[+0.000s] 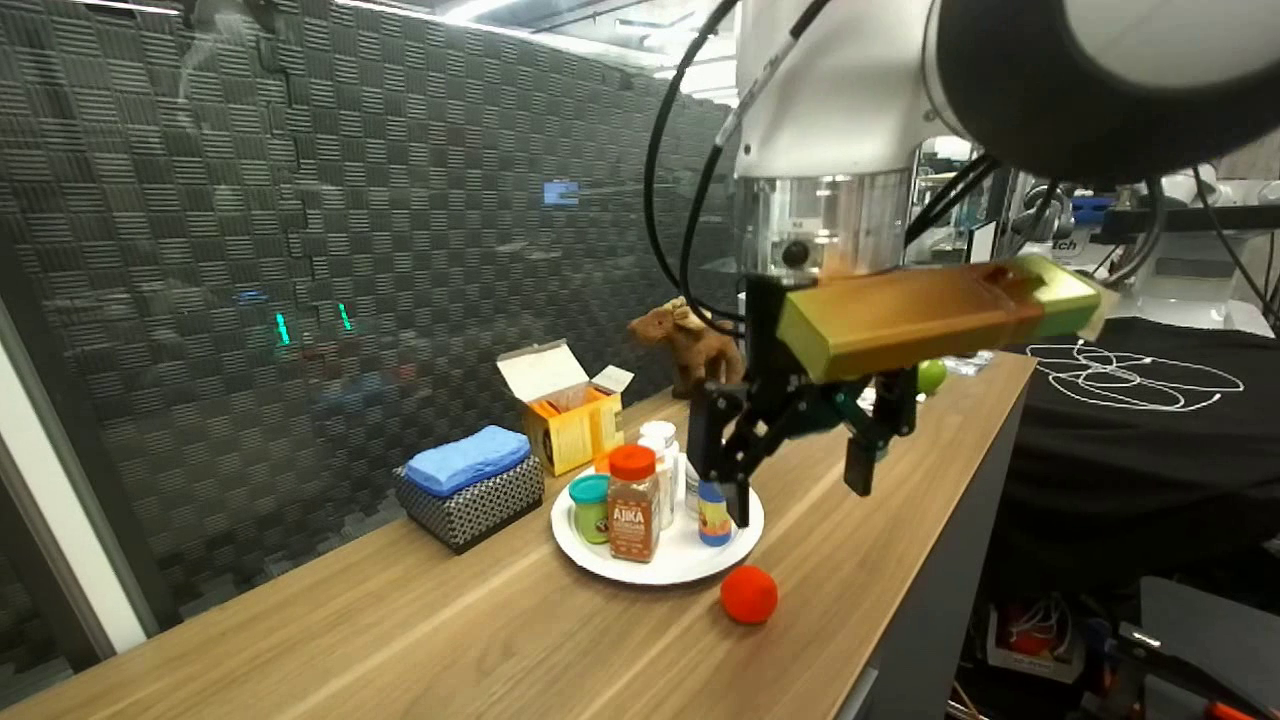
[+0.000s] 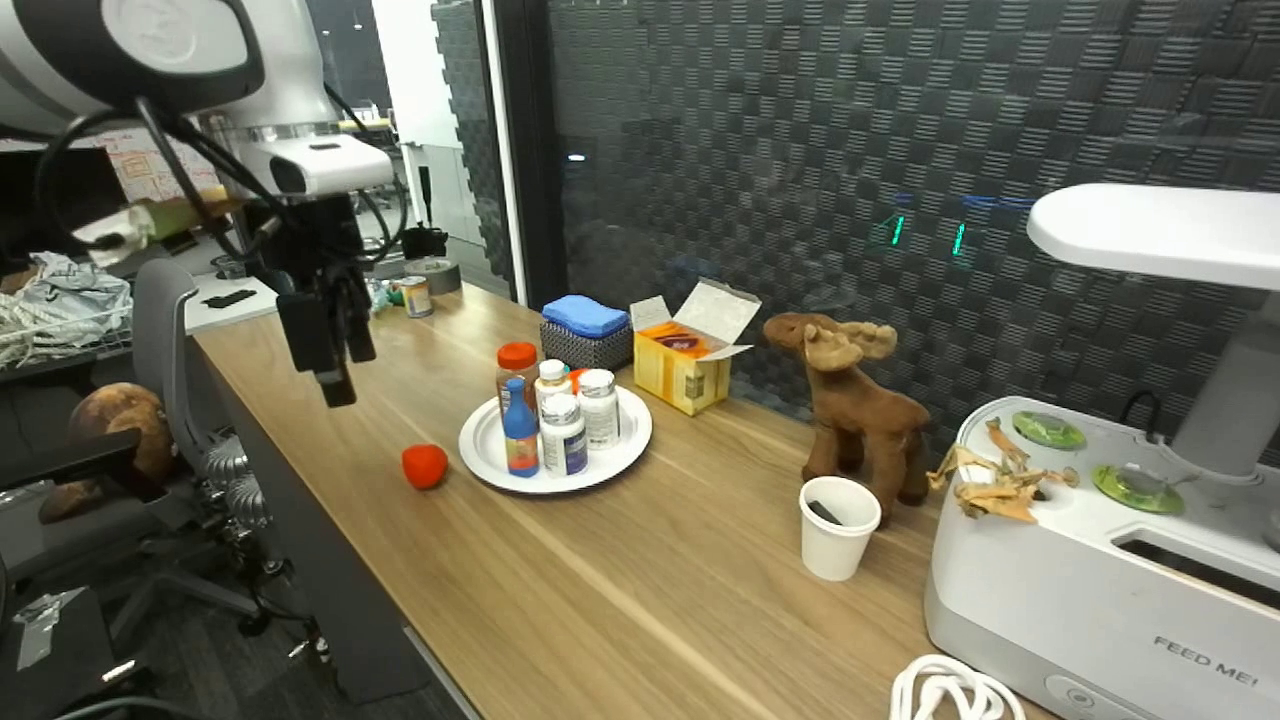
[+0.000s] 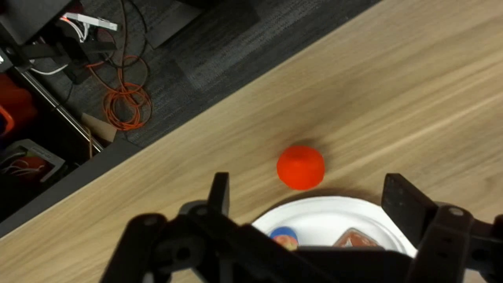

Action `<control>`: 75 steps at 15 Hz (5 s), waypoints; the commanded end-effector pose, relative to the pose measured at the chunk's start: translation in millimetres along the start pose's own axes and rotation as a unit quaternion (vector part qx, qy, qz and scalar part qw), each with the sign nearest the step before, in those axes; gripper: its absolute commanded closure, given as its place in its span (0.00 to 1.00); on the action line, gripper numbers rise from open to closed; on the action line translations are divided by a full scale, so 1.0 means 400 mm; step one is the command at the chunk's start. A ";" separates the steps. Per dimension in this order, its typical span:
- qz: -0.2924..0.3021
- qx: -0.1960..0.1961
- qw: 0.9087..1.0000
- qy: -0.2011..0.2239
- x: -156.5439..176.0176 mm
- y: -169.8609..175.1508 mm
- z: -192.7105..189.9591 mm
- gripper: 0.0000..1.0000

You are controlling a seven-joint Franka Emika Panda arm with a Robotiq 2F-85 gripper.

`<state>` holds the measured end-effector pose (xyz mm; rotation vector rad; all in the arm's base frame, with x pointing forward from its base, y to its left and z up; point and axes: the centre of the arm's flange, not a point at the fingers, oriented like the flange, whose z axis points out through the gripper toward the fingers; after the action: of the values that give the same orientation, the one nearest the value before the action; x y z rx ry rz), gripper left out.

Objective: Put the bottles on the tray

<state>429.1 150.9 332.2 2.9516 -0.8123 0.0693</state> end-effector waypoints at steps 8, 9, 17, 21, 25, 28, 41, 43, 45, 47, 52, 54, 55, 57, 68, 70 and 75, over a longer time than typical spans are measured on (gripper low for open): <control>-0.029 0.016 0.999 -0.034 0.078 -0.033 0.245 0.00; -0.029 0.017 0.999 -0.037 0.085 -0.033 0.260 0.00; -0.014 0.040 0.999 -0.015 0.143 -0.051 0.243 0.32; -0.014 0.039 0.999 -0.018 0.095 -0.032 0.222 0.65; -0.011 0.031 0.999 -0.023 0.074 -0.010 0.218 0.22; -0.015 0.030 0.999 -0.028 0.060 -0.008 0.223 0.00; -0.011 0.037 0.999 -0.019 0.090 -0.034 0.212 0.76; -0.006 0.045 0.999 -0.012 0.094 -0.039 0.188 0.76; -0.005 0.049 0.999 0.000 0.097 -0.051 0.155 0.76; -0.009 0.051 0.999 0.013 0.102 -0.065 0.136 0.76; 0.000 0.042 0.999 0.035 0.131 -0.086 0.147 0.76; 0.005 0.035 0.999 0.041 0.146 -0.088 0.154 0.76; 0.008 0.032 0.998 0.044 0.155 -0.089 0.159 0.76; 0.010 0.028 0.998 0.048 0.169 -0.096 0.168 0.76; 0.007 0.033 0.999 0.042 0.167 -0.122 0.186 0.03; 0.002 0.039 0.998 0.041 0.146 -0.124 0.174 0.00; -0.029 0.051 0.997 0.043 0.052 -0.138 0.103 0.00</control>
<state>500.5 170.0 261.5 3.0071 -0.7707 0.2026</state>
